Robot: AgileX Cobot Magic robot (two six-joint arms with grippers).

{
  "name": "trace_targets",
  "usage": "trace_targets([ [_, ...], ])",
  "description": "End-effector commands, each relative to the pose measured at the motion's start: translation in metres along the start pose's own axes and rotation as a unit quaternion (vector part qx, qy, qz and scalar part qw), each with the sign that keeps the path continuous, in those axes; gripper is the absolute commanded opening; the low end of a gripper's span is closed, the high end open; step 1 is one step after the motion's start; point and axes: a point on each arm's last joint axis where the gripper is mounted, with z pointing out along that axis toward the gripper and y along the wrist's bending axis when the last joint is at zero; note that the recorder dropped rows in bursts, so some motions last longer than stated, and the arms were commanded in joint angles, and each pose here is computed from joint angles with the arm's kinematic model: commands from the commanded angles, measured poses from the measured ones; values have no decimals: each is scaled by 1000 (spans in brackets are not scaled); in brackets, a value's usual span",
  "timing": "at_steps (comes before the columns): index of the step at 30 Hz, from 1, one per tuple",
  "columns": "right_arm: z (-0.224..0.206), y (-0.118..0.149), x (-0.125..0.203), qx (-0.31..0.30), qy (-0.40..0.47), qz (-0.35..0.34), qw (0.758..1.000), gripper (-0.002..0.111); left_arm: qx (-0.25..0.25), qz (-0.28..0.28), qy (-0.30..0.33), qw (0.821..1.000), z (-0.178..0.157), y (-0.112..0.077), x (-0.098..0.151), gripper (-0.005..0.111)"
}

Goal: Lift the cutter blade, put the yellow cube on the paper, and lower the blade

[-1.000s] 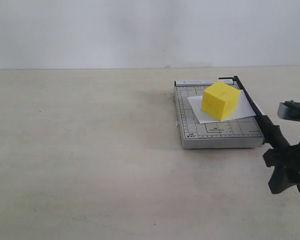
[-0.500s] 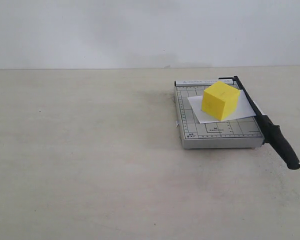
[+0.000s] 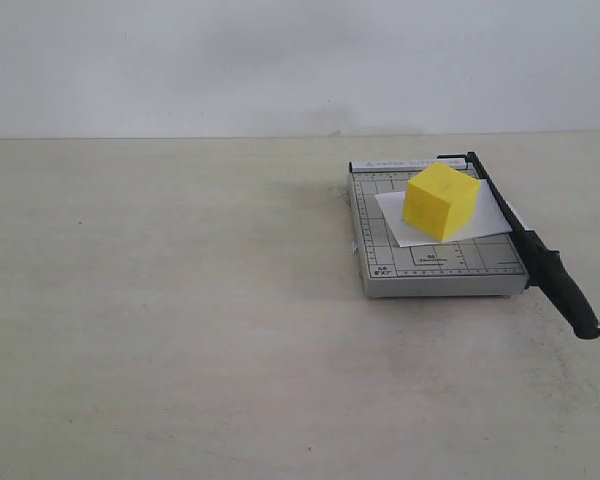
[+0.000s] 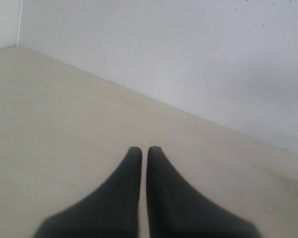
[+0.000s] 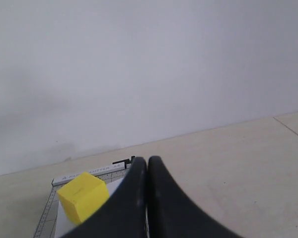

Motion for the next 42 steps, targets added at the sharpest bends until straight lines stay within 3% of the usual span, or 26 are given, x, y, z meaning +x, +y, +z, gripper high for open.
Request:
trace_targets([
  [1, 0, 0, 3, 0, 4, -14, 1000, 0, 1, 2, -2, 1000, 0, 0, 0, 5],
  [6, 0, -4, 9, 11, 6, -69, 998, 0, 1, 2, -2, 1000, 0, 0, 0, 5],
  [12, -11, -16, 44, 32, -12, -70, 997, 0, 1, 2, -2, 1000, 0, 0, 0, 5],
  [13, -14, -13, 44, 15, -17, -46, 999, 0, 1, 2, -2, 1000, 0, 0, 0, 5],
  [16, -18, -13, 46, 17, -10, -61, 998, 0, 2, 7, -4, 1000, 0, 0, 0, 5],
  [20, -31, -15, 74, 42, 119, -5, 992, 0, 1, 11, -5, 1000, 0, 0, 0, 5],
  [21, -33, -16, 79, 47, 145, -26, 988, 0, 1, 11, -5, 1000, 0, 0, 0, 5],
  [24, -32, -17, 75, 40, 130, -98, 986, 0, 1, 11, -5, 1000, 0, 0, 0, 5],
  [29, -32, -13, 75, 25, 126, -42, 991, 0, 1, 11, -5, 1000, 0, 0, 0, 5],
  [42, -32, -13, 75, 25, 126, -41, 991, 0, 1, 11, -5, 1000, 0, 0, 0, 5],
])
